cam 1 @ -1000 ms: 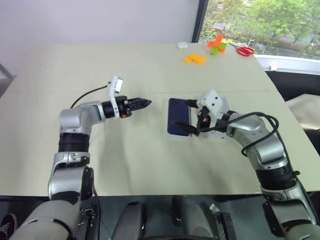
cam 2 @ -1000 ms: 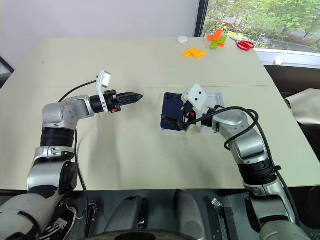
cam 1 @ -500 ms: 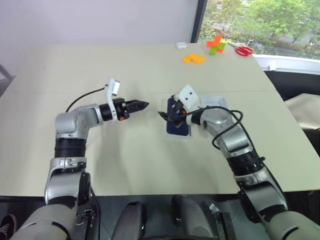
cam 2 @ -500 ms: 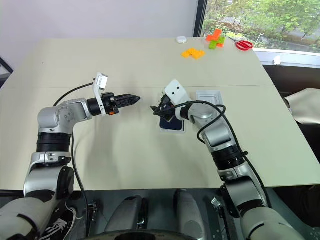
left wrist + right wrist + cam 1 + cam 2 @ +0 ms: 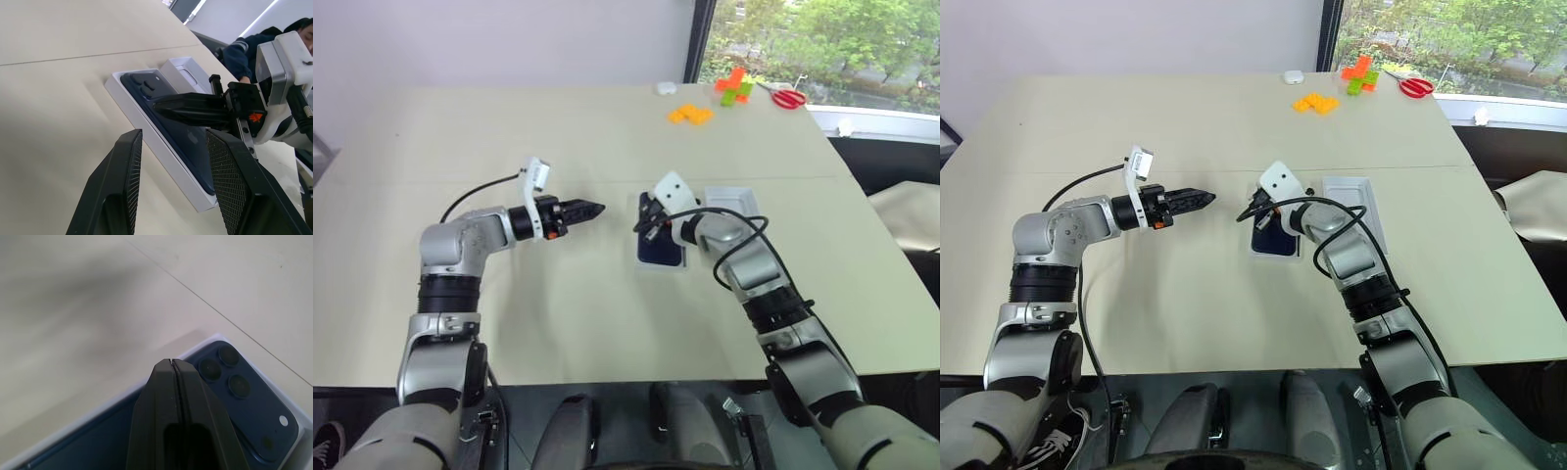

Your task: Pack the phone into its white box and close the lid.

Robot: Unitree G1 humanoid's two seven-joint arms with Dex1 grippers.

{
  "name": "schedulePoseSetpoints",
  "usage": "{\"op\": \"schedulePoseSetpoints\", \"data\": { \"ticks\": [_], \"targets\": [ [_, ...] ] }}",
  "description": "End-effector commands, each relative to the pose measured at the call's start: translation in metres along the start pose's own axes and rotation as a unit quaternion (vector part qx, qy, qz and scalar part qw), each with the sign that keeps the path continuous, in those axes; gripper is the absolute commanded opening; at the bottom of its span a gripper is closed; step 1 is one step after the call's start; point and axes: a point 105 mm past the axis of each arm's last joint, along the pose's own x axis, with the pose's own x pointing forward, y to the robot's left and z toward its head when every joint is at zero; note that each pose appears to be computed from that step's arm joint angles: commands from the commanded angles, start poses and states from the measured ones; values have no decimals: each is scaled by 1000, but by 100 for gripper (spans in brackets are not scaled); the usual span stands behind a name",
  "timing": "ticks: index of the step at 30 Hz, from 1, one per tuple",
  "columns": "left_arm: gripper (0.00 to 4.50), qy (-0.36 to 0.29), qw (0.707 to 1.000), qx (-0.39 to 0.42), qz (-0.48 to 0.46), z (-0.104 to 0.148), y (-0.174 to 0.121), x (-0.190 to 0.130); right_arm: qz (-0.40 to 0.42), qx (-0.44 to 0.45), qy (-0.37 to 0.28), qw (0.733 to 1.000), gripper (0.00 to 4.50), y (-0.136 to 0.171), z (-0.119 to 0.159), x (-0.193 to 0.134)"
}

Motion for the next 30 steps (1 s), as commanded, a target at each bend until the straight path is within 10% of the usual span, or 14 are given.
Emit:
{"op": "schedulePoseSetpoints", "data": {
  "ticks": [1,12,20,30],
  "targets": [
    [213,-13,1000,18,-3,12,-4,-3,7,-18,-9,1000,5,1,6,-4],
    [213,-17,1000,21,-1,16,-5,0,8,-53,36,998,5,-7,-20,-22],
    [213,-21,1000,18,-8,18,-6,2,9,7,-61,998,5,-5,40,-9],
    [213,-22,999,25,-2,18,-6,1,5,-60,-22,998,5,5,30,17]
  ]
}}
